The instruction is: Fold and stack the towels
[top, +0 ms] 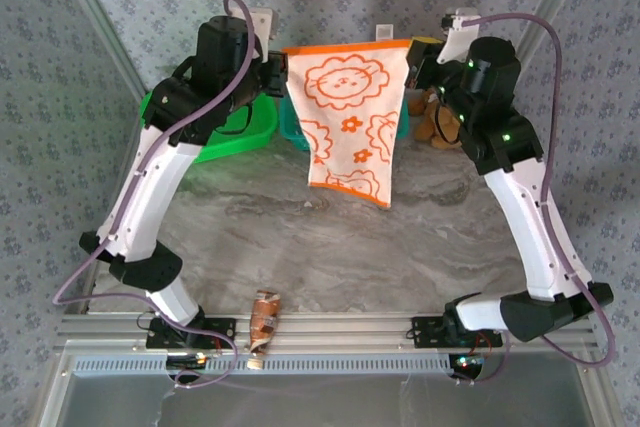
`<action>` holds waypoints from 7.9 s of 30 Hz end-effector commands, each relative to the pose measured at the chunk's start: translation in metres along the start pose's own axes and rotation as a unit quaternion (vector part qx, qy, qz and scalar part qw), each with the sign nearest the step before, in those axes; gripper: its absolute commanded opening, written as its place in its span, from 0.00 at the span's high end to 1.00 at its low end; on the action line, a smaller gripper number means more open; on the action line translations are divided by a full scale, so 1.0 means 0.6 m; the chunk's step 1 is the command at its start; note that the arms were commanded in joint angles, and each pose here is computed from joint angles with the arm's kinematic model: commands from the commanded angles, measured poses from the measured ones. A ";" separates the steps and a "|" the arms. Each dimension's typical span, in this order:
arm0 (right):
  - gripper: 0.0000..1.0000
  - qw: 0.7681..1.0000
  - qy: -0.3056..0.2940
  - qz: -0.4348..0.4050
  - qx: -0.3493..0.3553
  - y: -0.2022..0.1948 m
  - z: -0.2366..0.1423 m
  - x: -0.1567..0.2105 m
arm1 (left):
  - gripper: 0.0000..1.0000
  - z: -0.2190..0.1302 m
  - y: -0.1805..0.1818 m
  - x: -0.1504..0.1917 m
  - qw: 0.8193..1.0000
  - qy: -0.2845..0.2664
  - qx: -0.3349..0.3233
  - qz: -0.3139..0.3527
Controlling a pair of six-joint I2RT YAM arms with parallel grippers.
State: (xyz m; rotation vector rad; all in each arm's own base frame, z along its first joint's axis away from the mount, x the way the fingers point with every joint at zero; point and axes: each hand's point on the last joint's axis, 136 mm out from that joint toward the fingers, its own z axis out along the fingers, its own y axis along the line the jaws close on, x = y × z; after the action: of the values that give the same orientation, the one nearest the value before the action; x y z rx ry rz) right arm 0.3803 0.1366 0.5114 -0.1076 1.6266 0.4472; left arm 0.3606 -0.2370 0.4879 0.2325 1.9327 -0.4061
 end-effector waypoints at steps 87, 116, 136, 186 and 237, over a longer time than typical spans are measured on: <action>1.00 0.933 0.359 -0.024 -0.002 0.000 -0.098 0.685 | 1.00 0.154 0.069 0.586 0.956 0.291 -0.019 -0.036; 1.00 0.858 0.510 0.036 0.051 -0.027 -0.250 0.839 | 1.00 0.027 0.024 0.816 0.889 0.450 -0.076 -0.037; 1.00 0.937 0.348 0.009 0.034 -0.008 -0.086 0.555 | 1.00 0.090 0.005 0.503 0.953 0.298 -0.048 -0.006; 1.00 0.950 0.308 0.009 0.049 -0.093 0.006 0.535 | 1.00 0.195 0.072 0.459 0.964 0.263 -0.028 -0.027; 1.00 0.924 0.374 0.021 0.075 -0.052 -0.185 0.657 | 1.00 0.056 0.031 0.622 0.948 0.312 -0.035 -0.054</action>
State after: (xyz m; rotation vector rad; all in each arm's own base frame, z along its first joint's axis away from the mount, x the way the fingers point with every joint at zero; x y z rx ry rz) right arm 0.2455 0.1532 0.1280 -0.1800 2.4034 0.3525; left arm 0.2549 -0.2445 0.1216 0.2476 2.6064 -0.3423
